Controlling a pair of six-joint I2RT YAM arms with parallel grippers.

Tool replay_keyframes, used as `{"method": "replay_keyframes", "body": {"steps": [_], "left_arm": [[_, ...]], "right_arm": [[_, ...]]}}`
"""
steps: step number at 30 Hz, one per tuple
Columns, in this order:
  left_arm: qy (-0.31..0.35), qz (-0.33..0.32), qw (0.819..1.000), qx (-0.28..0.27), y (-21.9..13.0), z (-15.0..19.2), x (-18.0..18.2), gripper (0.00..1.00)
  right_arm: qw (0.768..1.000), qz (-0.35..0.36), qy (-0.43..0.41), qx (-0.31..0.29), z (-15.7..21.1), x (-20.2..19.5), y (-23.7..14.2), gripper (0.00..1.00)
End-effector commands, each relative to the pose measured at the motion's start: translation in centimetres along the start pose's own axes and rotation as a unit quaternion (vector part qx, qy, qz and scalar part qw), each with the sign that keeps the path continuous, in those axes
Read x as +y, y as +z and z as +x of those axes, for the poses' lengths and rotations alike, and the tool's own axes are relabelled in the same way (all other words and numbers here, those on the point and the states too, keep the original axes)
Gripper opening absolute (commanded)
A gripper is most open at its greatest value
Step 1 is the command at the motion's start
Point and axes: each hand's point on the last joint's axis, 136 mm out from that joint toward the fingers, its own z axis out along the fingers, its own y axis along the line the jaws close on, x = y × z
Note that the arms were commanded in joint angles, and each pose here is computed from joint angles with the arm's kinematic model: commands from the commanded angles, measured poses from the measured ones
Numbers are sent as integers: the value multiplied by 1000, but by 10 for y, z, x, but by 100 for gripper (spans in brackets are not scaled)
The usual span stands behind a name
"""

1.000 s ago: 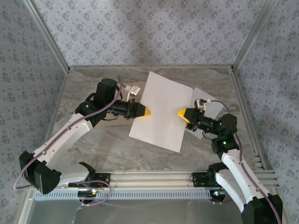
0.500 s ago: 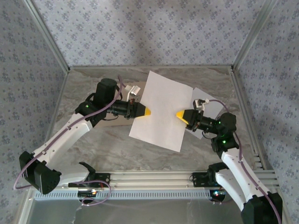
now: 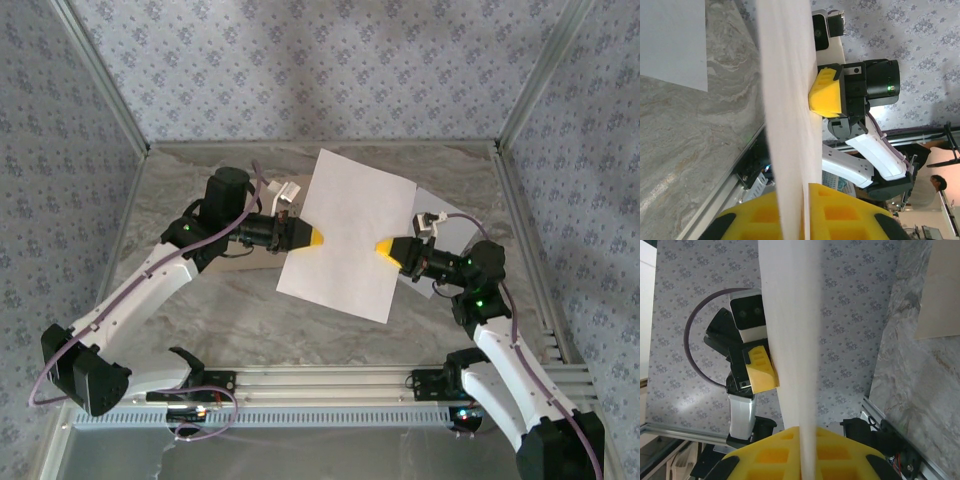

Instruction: Put the files into the folder

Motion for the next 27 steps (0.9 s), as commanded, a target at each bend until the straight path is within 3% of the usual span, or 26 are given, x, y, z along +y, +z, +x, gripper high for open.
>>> {"method": "replay_keyframes", "body": {"steps": [1,5,8,10,16,22,27], "left_arm": [[23,5,1000,-13,-7,-2,-7,31],[19,-44,998,-43,-19,-8,11,72],[-5,-148,985,-90,-42,-17,51,85],[-29,-211,969,-125,-62,-20,80,89],[-81,-303,928,-199,-106,-14,136,91],[-142,-355,897,-222,-126,2,195,91],[-166,-385,877,-234,-142,11,228,92]], "right_arm": [[1000,-5,-26,10,3,8,0,7],[998,48,-30,3,1,-10,-4,4],[990,123,-61,-15,-2,-27,-13,0],[984,160,-75,-23,-7,-35,-19,0],[967,227,-117,-28,-32,-45,-19,0],[962,238,-131,-16,-68,-46,9,0],[948,277,-154,32,-86,-50,48,0]]}}
